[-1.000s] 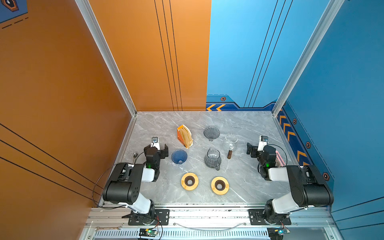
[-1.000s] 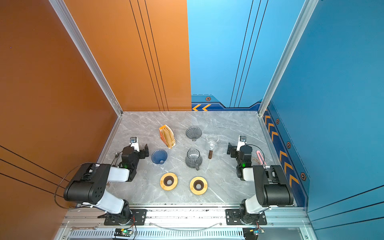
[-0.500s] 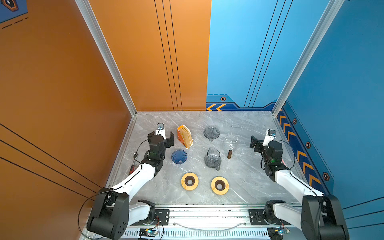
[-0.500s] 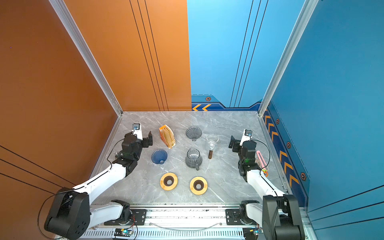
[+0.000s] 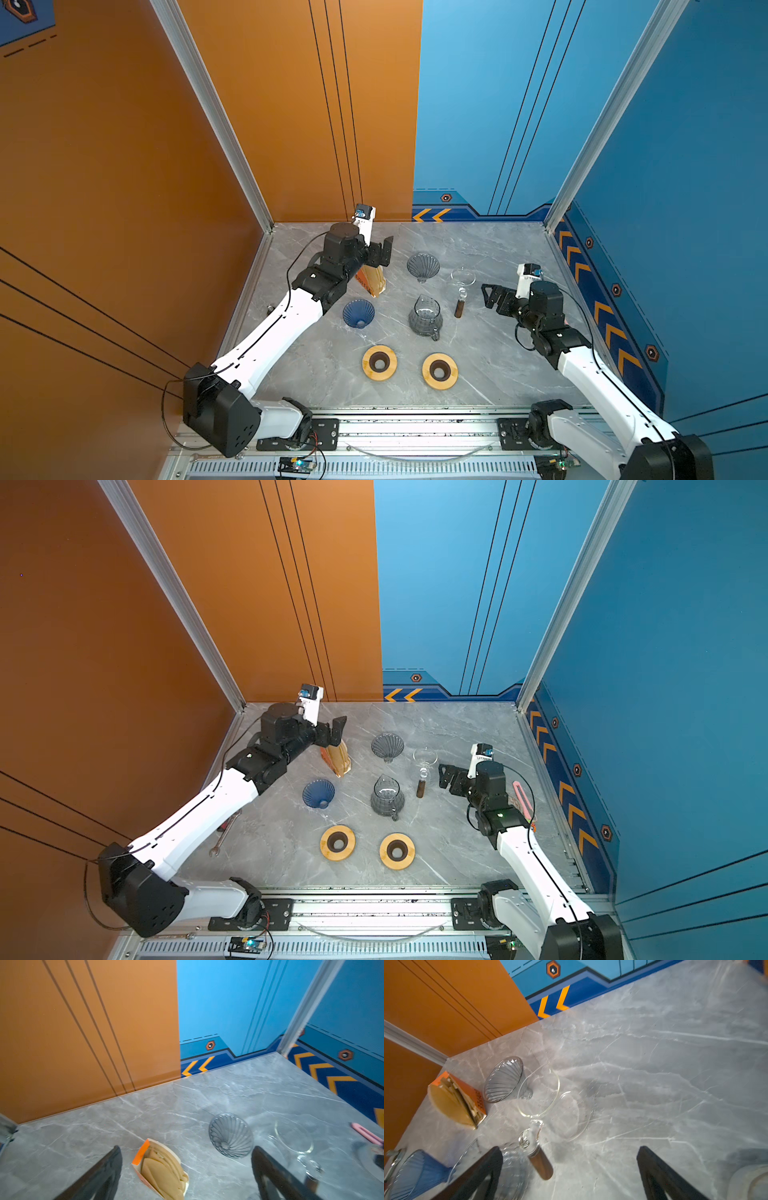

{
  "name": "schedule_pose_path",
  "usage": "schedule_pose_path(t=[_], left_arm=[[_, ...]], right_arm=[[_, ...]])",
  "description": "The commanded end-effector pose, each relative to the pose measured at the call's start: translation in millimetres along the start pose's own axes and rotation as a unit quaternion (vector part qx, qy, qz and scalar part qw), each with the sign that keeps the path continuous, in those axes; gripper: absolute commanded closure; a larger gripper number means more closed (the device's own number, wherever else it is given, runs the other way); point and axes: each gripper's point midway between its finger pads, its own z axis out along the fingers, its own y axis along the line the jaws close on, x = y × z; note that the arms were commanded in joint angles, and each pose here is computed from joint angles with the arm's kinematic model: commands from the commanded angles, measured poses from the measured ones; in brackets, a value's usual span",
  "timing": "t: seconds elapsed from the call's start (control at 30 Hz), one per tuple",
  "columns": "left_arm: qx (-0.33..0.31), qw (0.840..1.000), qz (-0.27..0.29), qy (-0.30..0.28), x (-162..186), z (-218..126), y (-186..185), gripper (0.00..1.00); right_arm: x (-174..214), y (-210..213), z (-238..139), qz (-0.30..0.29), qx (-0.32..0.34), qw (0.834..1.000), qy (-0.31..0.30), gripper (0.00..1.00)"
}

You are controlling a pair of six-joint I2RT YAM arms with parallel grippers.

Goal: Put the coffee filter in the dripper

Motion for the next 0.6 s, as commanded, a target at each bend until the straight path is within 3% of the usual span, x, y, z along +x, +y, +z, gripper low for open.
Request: schedule_pose_path(t=[0.0, 0.17, 0.37, 0.57], left_arm=[[0.100, 0.992, 0.013, 0.081, 31, -8, -36, 0.02], [0.195, 0.974, 0.013, 0.113, 48, -25, -70, 0.02], [0.269, 0.955, 0.031, 0.118, 55, -48, -100, 0.02], [0.304, 0.944, 0.035, 0.124, 57, -69, -123, 0.02]], right_arm=[[47, 13, -10, 0.036, -0.029, 0.994, 0.095, 0.00], [79, 28, -21, 0.057, -0.066, 0.984, 0.157, 0.01], [120, 49, -37, 0.073, -0.121, 0.960, 0.243, 0.19], [158, 46, -37, 0.064, -0.100, 0.949, 0.291, 0.29]])
